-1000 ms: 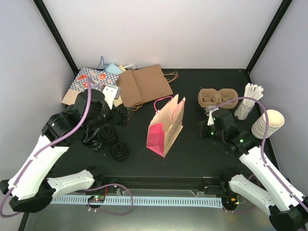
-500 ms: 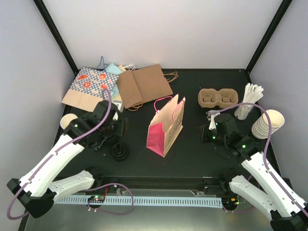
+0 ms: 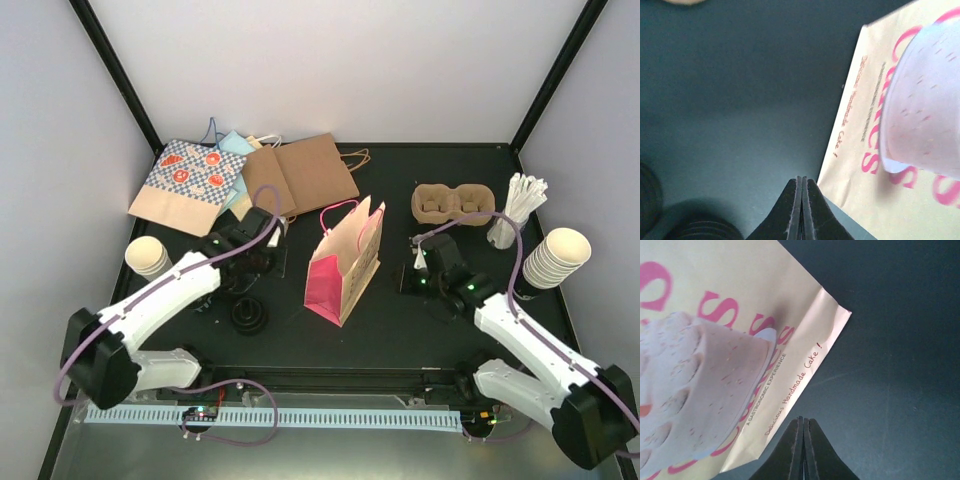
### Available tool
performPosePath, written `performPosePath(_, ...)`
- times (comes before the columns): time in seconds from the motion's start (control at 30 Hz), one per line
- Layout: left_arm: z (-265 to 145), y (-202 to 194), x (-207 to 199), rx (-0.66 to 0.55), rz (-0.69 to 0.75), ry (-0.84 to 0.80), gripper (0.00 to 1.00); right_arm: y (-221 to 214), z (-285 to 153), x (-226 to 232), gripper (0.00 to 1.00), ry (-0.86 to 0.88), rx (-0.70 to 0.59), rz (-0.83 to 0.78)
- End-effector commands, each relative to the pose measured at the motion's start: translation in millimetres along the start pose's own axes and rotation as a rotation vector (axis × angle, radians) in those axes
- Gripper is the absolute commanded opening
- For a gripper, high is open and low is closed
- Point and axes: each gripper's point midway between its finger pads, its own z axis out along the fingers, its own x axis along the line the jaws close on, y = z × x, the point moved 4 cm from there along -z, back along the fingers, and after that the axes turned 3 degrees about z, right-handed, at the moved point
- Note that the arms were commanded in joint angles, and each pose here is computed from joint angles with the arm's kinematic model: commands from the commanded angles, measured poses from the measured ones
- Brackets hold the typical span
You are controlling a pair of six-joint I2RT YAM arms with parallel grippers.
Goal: Pack the takeout coffee
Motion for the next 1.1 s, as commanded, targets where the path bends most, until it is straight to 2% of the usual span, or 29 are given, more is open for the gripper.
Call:
performPosePath(0.0,34.7,-9.2,-14.9,0.031,-0.061,-0.136,0.02,11.5,17.6,7.9,0.02,0.062,-0.04,0.049)
performPosePath(0.4,93.0,-57.5,-32.2,0.187,-0.102,-0.231,0.02,19.6,75.7,4.6,0.01,0.04,0.058,0.078)
performPosePath(0.93,103.7,-86.0,-69.8,0.261,-0.154,-0.42,0.02,44.5,126.7,1.8,0.01,0.022,0.133,0.038)
performPosePath(1.07,102.7,-86.8,-75.6,0.254,-0.158,-0.421,0.02,50.0,131.2,0.2,0.01,-0.009,0.138,0.009)
